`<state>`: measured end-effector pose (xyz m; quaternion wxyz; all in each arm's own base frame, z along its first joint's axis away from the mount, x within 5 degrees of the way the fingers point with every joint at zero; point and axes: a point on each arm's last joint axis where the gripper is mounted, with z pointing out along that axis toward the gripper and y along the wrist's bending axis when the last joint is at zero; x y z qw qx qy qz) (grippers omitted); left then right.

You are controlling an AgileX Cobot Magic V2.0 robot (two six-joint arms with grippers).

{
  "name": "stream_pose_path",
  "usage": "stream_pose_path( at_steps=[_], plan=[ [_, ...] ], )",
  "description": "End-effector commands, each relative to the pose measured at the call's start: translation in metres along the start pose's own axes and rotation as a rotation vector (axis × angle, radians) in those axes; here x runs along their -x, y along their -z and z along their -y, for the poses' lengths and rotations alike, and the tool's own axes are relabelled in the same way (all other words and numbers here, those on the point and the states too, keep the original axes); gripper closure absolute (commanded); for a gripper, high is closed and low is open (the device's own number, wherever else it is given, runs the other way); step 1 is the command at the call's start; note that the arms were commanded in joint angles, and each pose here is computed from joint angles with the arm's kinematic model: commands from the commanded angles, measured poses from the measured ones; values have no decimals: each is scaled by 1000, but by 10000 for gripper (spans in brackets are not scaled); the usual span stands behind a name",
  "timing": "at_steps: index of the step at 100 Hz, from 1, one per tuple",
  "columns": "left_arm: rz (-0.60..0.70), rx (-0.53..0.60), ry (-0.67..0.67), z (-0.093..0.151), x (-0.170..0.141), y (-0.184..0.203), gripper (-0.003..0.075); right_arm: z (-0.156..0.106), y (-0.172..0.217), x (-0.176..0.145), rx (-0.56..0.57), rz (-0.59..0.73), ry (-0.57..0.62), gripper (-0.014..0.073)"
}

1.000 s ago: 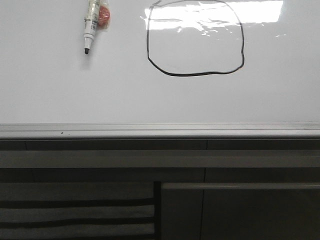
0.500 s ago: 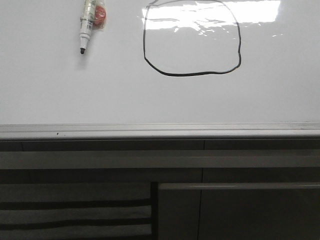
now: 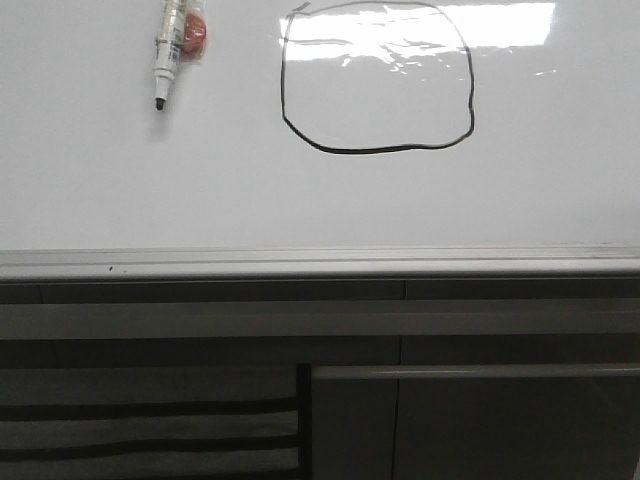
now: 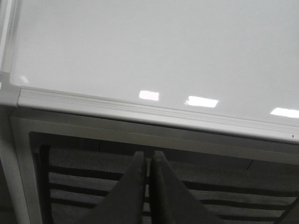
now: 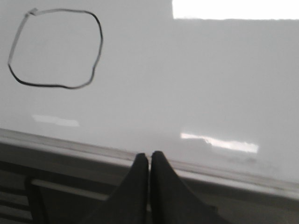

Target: Write number 0 on whiteboard

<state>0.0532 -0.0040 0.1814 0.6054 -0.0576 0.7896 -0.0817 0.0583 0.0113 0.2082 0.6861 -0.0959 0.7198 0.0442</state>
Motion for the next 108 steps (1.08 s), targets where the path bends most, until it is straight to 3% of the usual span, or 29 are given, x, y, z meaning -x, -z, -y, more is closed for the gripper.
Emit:
stream_pose_path(
  at_steps=[1,35,108],
  plan=[
    [24,-10,22,-1,-6,-1,740,1,0,4,-23,72,-8,635],
    [24,-10,22,-1,-6,-1,740,0,5,-29,-28,-158,-33,635],
    [24,-10,22,-1,-6,-1,740,0,5,-28,-27,-149,-20,635]
  ],
)
